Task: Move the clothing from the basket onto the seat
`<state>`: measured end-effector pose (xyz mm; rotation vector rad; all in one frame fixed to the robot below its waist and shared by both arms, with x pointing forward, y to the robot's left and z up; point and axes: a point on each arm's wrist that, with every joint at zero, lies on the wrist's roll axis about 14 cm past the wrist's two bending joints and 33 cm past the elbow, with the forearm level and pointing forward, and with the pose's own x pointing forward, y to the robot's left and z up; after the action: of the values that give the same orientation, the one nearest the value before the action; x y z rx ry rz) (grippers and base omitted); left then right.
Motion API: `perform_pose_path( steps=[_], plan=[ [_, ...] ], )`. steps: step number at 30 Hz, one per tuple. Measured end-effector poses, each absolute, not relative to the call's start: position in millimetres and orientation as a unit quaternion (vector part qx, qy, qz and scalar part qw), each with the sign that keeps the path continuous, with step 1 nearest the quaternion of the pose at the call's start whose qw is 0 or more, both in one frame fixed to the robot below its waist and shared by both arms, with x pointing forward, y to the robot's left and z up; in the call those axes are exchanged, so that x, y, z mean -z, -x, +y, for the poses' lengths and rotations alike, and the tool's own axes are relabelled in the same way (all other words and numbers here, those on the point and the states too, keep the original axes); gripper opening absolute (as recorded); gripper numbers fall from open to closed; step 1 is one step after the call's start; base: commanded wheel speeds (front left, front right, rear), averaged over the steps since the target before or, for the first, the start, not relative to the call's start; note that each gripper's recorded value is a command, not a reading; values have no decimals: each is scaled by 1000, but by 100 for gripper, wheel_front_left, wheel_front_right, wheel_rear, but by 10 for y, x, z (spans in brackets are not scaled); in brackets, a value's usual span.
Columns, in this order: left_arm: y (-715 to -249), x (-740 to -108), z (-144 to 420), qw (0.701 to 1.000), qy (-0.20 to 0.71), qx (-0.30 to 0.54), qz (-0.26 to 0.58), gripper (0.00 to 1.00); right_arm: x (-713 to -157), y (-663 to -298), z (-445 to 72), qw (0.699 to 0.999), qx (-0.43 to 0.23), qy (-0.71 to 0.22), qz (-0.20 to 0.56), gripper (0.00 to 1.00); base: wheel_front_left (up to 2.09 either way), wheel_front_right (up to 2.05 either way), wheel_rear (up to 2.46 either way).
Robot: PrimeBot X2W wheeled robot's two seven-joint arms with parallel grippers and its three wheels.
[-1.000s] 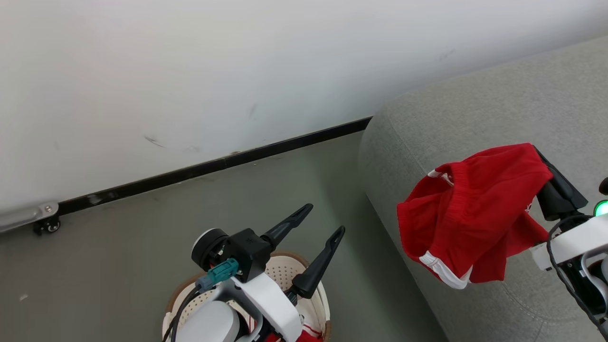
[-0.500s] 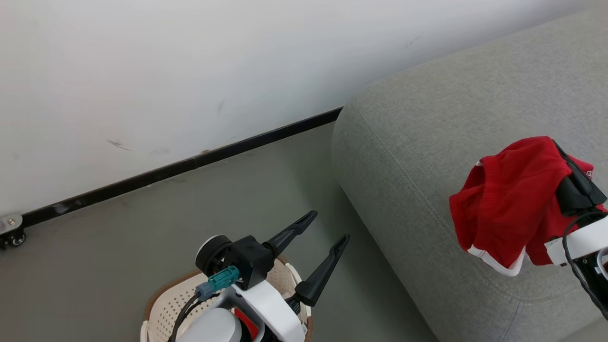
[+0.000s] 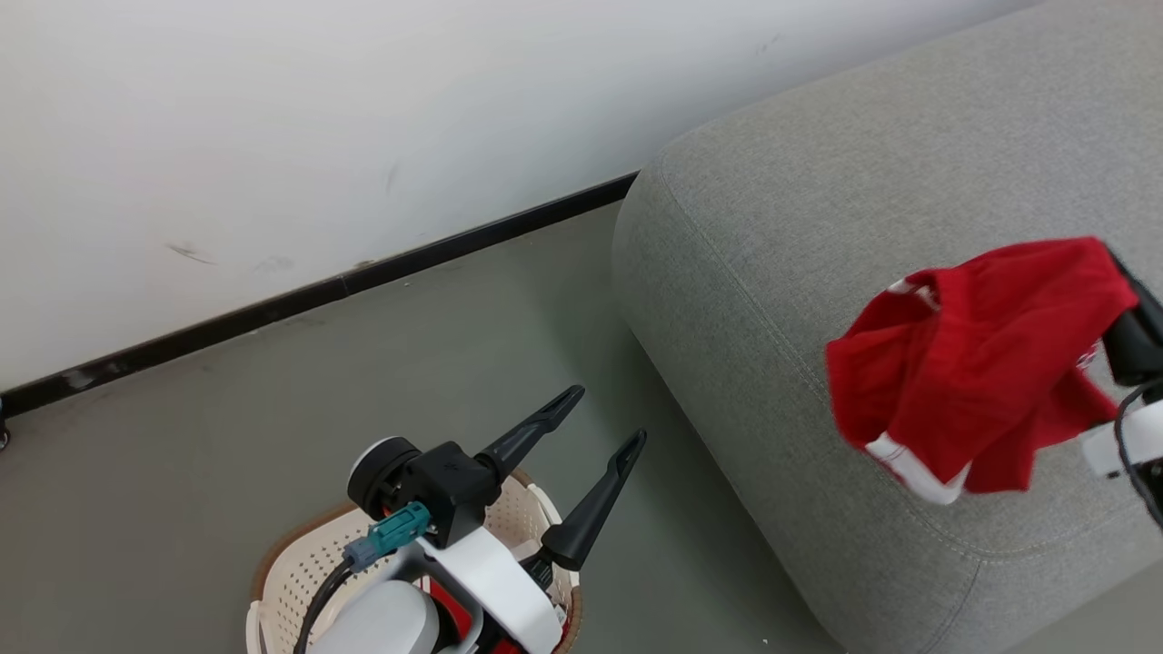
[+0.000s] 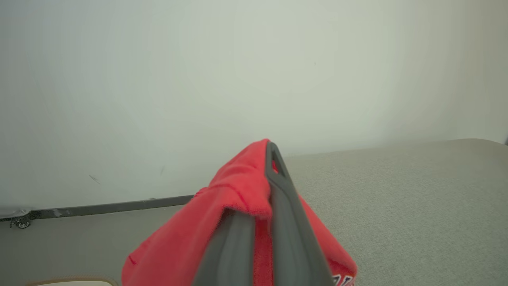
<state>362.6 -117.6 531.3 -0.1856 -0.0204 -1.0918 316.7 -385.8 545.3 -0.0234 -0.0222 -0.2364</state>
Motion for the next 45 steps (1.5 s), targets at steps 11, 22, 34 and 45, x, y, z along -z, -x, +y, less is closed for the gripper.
perform_pose_path(
  steps=[11, 22, 34, 45],
  plan=[
    [-3789, -5249, -1043, 859, 89, 504, -12, 100, -5920, -3511, -4232, 988, 145, 50, -32, 0, 0, 0, 0],
    [-3938, -5252, -953, 864, 88, 496, -21, 100, -6173, -3812, -4508, 982, 174, 62, -46, 0, 0, 0, 0],
    [-4071, -5258, -894, 867, 92, 489, -27, 100, -6045, -3974, -4827, 974, 215, 64, -17, 0, 0, 0, 0],
    [-4206, -5162, -852, 868, 96, 486, -19, 100, -5665, -4124, -4903, 971, 225, 70, 29, 0, 0, 0, 0]
  ],
)
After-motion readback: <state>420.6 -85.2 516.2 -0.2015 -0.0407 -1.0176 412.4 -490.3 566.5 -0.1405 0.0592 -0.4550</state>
